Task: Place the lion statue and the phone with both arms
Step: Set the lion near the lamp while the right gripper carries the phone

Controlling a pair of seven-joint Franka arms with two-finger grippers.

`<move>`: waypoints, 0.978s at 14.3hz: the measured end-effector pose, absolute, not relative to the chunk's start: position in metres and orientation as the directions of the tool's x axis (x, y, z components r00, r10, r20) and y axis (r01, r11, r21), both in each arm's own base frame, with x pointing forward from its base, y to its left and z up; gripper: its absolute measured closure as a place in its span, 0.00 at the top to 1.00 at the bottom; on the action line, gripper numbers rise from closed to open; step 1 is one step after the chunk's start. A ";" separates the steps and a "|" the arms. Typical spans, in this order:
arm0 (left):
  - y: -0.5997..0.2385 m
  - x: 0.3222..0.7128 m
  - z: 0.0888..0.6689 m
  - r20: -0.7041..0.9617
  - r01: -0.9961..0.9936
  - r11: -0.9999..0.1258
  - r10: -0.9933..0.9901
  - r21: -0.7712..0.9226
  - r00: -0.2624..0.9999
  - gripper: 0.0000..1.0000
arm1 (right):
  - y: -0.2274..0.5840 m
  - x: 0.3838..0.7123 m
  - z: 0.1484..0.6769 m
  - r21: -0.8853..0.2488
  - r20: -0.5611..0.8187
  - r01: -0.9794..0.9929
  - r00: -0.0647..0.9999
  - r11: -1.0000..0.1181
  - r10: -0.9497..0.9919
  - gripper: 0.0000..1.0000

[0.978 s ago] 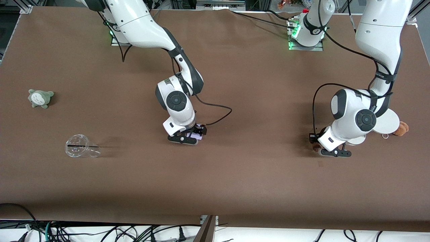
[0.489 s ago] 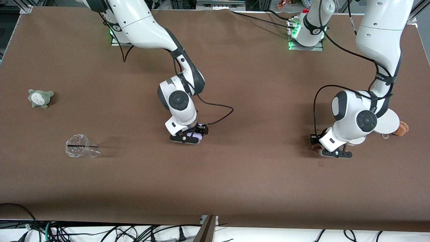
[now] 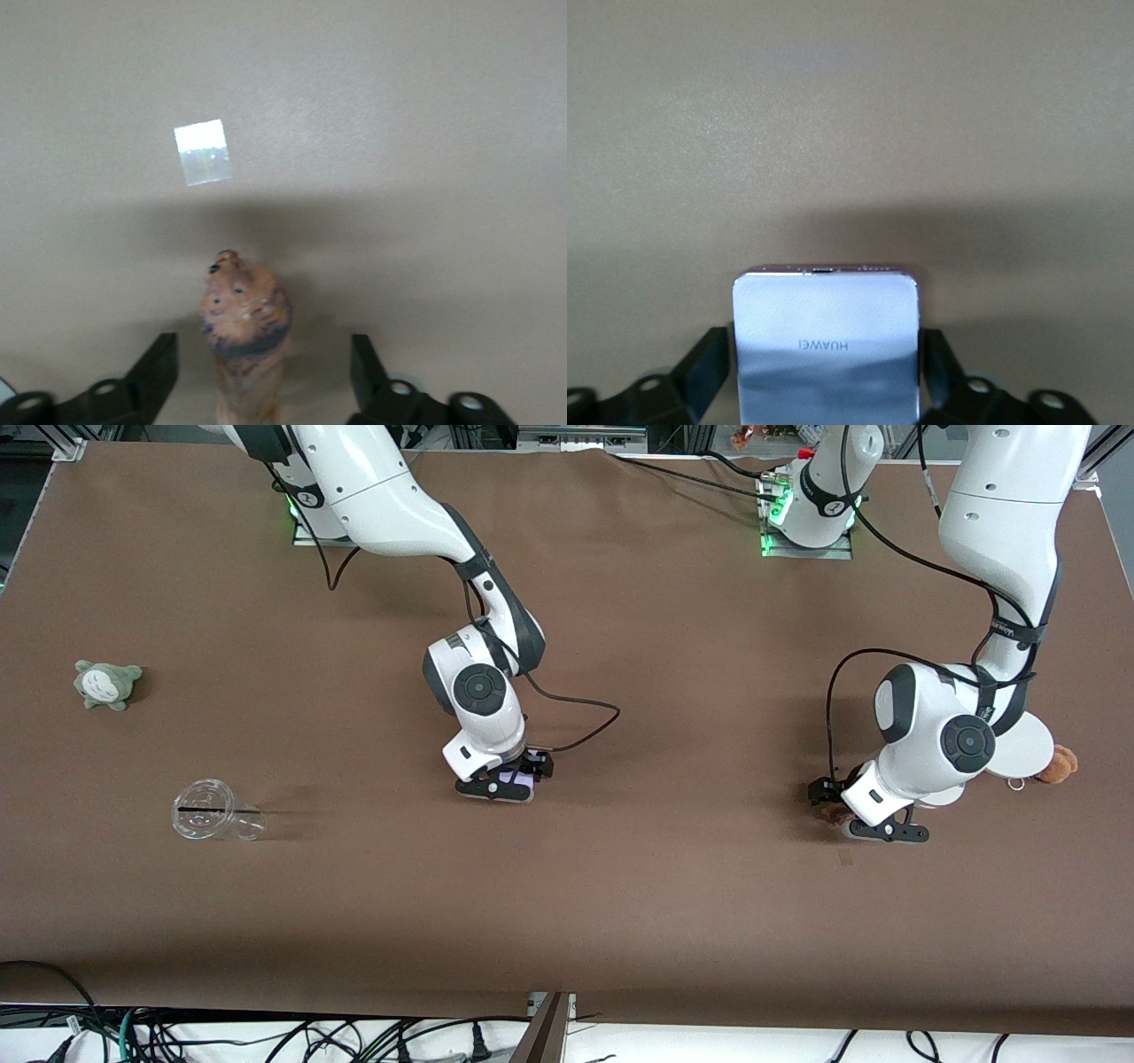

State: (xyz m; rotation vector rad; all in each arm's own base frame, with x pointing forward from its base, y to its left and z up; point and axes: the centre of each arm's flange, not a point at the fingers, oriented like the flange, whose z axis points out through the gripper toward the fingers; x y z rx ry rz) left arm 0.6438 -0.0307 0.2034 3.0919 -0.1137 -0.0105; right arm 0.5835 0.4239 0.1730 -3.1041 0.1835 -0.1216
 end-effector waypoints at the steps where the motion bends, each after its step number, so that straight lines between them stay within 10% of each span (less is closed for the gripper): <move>1: -0.033 0.645 0.207 0.002 -0.075 -0.996 -0.075 0.051 0.997 1.00 | 0.424 0.584 0.173 -0.034 0.077 -0.117 0.990 -0.993 -0.119 0.92; 14: -0.060 0.648 0.300 0.059 -0.119 -0.990 -0.115 0.071 0.992 1.00 | 0.237 0.680 0.236 0.036 0.030 -0.053 0.998 -0.998 -0.052 0.83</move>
